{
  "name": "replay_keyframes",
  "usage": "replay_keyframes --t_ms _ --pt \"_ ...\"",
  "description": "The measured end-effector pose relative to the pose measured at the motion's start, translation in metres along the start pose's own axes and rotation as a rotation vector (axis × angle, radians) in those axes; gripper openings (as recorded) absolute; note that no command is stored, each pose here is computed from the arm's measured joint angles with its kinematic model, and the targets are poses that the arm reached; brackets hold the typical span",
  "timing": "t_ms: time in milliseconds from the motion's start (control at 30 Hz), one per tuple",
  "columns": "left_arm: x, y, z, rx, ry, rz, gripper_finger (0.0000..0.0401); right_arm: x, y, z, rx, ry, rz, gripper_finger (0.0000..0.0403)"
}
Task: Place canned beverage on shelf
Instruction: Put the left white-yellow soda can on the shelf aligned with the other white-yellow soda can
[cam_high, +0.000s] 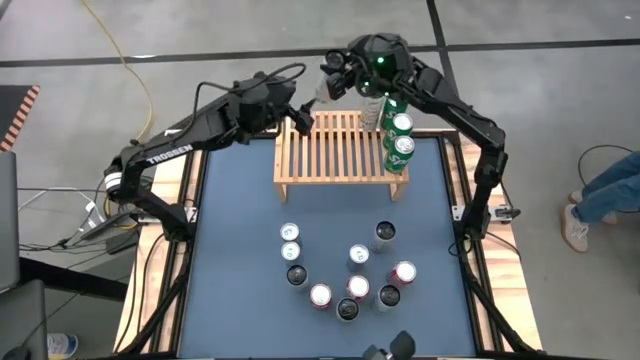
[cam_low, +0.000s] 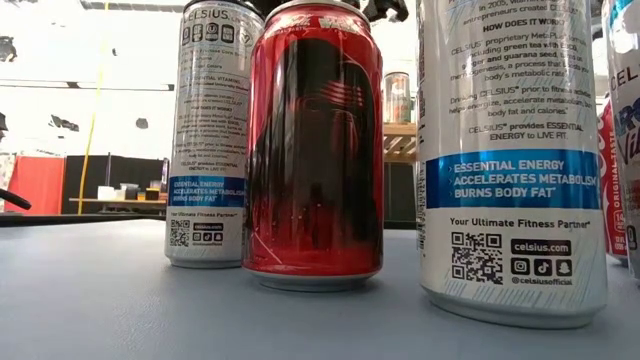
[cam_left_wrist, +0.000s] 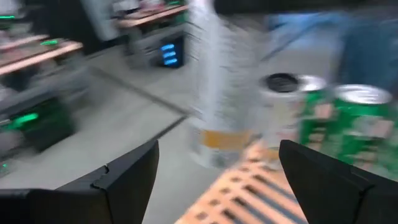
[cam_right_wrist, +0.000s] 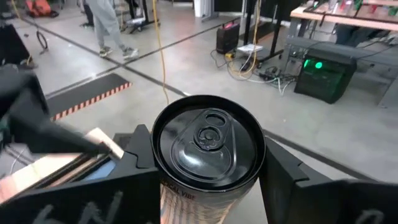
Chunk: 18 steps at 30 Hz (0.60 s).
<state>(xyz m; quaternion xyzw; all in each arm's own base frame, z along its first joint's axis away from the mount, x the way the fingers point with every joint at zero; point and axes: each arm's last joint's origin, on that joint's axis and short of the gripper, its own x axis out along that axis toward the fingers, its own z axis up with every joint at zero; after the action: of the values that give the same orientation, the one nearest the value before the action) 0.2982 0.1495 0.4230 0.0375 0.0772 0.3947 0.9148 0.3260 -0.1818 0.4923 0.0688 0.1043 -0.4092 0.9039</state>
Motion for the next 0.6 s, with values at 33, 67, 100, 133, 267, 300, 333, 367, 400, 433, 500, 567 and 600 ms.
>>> replay_keyframes --t_ms 33,67,100,133,267,300,333,367,400,433,500,567,600 --pt "0.000 0.001 -0.003 -0.008 -0.036 -0.071 0.0321 -0.001 -0.002 0.002 0.003 -0.010 -0.002 0.0141" --pt "0.000 0.001 -0.004 -0.021 -0.087 -0.129 0.0321 -0.002 -0.004 0.004 0.008 -0.019 0.000 0.0141" --pt "0.001 0.002 -0.005 -0.046 -0.136 -0.146 0.0321 -0.002 -0.006 0.005 0.011 -0.026 -0.001 0.0141" --pt "0.002 0.003 -0.007 -0.063 -0.168 -0.145 0.0321 -0.002 -0.007 0.005 0.012 -0.029 -0.004 0.0141" --pt "0.007 0.007 -0.014 -0.001 -0.181 -0.119 0.0321 -0.001 -0.009 0.003 0.004 -0.002 0.025 0.0141" --pt "0.008 0.008 -0.015 0.028 -0.179 -0.095 0.0321 -0.001 -0.009 0.003 0.004 0.000 0.032 0.0141" --pt "0.010 0.008 -0.016 0.049 -0.176 -0.052 0.0321 -0.001 -0.009 0.003 0.004 -0.001 0.036 0.0141" --pt "0.011 0.009 -0.017 0.064 -0.167 -0.014 0.0321 -0.001 -0.008 0.003 0.006 -0.005 0.041 0.0141" --pt "0.011 0.009 -0.018 0.074 -0.155 0.011 0.0321 -0.001 -0.008 0.004 0.010 -0.009 0.045 0.0141" --pt "0.012 0.009 -0.019 0.079 -0.150 0.020 0.0321 -0.001 -0.007 0.004 0.010 -0.013 0.048 0.0141" --pt "0.015 0.007 -0.021 0.071 -0.154 -0.013 0.0321 -0.001 -0.006 0.005 0.014 -0.024 0.052 0.0141" --pt "0.018 0.004 -0.024 0.054 -0.146 -0.047 0.0321 -0.001 -0.005 0.007 0.019 -0.042 0.058 0.0141" --pt "0.020 0.002 -0.026 0.053 -0.135 -0.055 0.0321 -0.002 -0.004 0.008 0.021 -0.051 0.061 0.0141"
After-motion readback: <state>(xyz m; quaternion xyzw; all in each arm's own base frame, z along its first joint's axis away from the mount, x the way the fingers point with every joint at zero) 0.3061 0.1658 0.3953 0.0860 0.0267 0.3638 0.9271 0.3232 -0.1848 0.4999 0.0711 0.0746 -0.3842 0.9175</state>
